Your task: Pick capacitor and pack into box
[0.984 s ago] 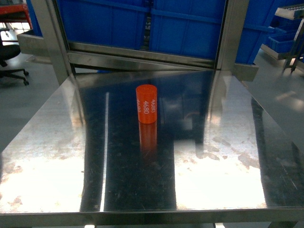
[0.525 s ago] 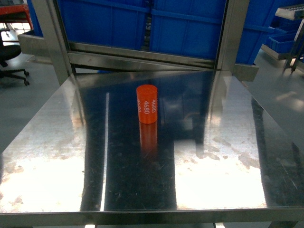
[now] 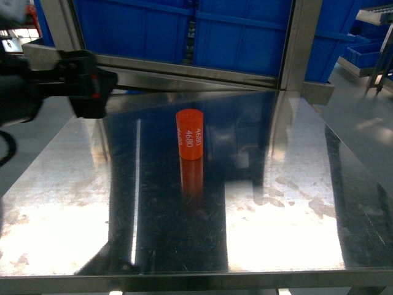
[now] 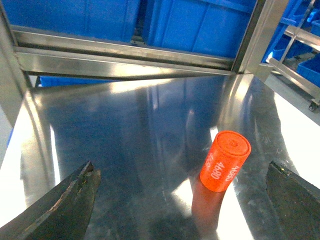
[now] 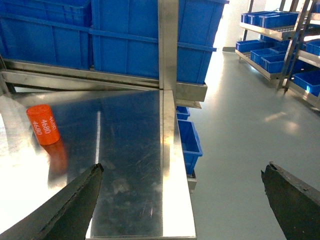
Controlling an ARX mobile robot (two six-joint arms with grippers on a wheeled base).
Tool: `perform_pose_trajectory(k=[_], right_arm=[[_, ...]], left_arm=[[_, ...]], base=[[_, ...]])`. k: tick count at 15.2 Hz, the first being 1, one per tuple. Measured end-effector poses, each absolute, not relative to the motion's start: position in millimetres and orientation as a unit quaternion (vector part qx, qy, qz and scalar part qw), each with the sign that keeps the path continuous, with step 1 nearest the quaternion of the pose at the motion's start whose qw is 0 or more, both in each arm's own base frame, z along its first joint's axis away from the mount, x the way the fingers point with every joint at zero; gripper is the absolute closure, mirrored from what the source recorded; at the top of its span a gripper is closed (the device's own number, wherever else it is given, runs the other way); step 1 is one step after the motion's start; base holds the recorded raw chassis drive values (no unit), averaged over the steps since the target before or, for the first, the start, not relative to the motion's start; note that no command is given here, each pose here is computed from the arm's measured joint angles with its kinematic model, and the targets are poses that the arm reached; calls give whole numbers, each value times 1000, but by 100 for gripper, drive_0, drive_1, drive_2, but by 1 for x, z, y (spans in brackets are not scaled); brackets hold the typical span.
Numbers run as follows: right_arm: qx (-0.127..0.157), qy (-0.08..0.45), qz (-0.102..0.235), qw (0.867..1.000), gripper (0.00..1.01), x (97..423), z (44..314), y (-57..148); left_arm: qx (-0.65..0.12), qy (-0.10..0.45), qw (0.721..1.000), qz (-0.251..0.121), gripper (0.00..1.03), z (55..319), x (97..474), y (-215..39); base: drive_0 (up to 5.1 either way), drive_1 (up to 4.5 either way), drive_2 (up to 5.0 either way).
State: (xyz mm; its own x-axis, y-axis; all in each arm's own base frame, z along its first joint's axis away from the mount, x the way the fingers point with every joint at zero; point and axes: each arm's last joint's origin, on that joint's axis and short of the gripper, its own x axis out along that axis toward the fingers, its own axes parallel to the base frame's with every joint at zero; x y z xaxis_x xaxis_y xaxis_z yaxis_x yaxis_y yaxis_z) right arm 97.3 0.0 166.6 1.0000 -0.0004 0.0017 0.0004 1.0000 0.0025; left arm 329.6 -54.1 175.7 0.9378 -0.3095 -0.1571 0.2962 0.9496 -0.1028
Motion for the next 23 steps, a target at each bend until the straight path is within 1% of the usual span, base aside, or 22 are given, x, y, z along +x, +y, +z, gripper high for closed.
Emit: perform_pose_trajectory(k=[1,2,4,5,7,9,10,13,14,17,18,20,22,23], right_arm=[[1,-1,0,1000,3,97,167,0],[1,-1,0,1000,3,97,167,0],[1,-1,0,1000,3,97,167,0],[1,-1,0,1000,3,97,167,0],[1,-1,0,1000,3,97,167,0],[1,-1,0,1000,3,97,167,0],[1,-1,0,1000,3,97,167,0],[1,-1,0,1000,3,97,167,0],[1,-1,0,1000,3,97,167,0],[1,-1,0,1000,3,97,167,0],[1,-1,0,1000,3,97,167,0],[1,-1,0,1000,3,97,167,0],[1,-1,0,1000,3,97,167,0],[1,-1,0,1000,3,97,167,0]], left_arm=[[-40,90,983,-158,5,174,341,-65],[-42,89,981,-167,5,176,354,-80],[-42,87,980,-175,5,175,369,-102],[-42,95,978,-179,5,169,374,-109],[-35,124,974,-188,5,149,382,-128],[-30,138,972,-187,5,138,392,-143],[-27,144,972,-184,5,132,398,-149],[-17,182,967,-177,5,100,420,-163],[-16,191,967,-167,5,88,428,-166],[-20,202,968,-150,5,73,445,-172],[-19,210,967,-143,10,72,448,-173],[-22,216,966,-141,33,75,452,-175],[-23,218,965,-147,53,74,452,-175],[-31,216,965,-149,58,75,448,-174]], base=[[0,0,0],[0,0,0],[0,0,0],[0,0,0],[0,0,0],[0,0,0],[0,0,0],[0,0,0],[0,0,0],[0,0,0],[0,0,0],[0,0,0],[0,0,0],[0,0,0]])
